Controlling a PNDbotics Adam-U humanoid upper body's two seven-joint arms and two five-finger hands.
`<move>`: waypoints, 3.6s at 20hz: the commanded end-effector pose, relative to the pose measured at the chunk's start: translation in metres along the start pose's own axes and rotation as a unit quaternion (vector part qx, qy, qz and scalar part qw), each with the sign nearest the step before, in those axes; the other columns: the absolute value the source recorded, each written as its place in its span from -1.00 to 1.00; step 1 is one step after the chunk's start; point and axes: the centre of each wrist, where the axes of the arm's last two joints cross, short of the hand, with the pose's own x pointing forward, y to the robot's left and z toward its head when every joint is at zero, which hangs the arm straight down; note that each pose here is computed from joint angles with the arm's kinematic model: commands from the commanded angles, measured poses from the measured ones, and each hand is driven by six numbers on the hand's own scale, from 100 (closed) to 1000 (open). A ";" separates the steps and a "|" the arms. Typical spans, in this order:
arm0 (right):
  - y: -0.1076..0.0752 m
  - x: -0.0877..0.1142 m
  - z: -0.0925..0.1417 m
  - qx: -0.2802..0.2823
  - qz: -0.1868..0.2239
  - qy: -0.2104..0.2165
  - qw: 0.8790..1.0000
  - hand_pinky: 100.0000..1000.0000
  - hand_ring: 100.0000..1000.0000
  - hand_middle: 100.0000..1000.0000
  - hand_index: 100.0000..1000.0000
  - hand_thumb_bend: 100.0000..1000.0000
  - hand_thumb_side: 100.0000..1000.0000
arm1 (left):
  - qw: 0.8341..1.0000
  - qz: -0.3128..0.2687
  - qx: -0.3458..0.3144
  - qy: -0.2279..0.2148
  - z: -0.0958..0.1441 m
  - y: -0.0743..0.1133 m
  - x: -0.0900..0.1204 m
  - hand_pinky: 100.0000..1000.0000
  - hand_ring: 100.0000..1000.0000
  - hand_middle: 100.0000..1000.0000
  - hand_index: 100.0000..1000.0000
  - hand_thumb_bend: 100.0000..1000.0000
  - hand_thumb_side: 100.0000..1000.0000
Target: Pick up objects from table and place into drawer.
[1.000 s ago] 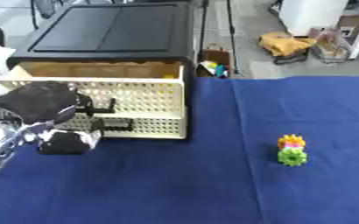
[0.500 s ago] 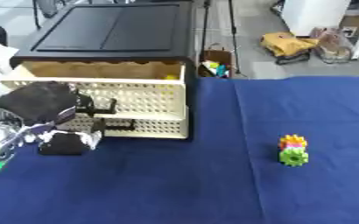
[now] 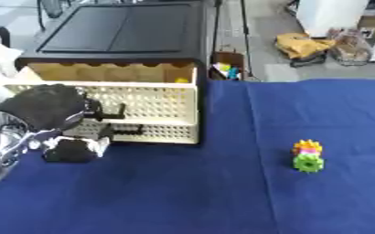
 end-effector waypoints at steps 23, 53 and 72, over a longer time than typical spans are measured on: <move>0.001 0.004 -0.006 -0.010 -0.005 -0.011 1.000 0.28 -0.05 -0.17 0.45 -1.00 1.00 | 0.999 -0.039 0.002 0.010 0.005 -0.007 -0.006 -1.00 -1.00 -1.00 0.29 -0.97 0.44; 0.004 0.007 -0.007 -0.012 -0.010 -0.013 1.000 0.28 -0.05 -0.17 0.45 -1.00 1.00 | 0.999 -0.027 -0.010 0.023 0.008 -0.015 -0.011 -1.00 -1.00 -1.00 0.21 -0.97 0.47; 0.004 0.007 -0.007 -0.014 -0.011 -0.012 1.000 0.28 -0.05 -0.17 0.45 -1.00 1.00 | 0.999 -0.032 0.007 -0.005 0.007 -0.014 -0.009 -1.00 -1.00 -1.00 0.15 -1.00 0.50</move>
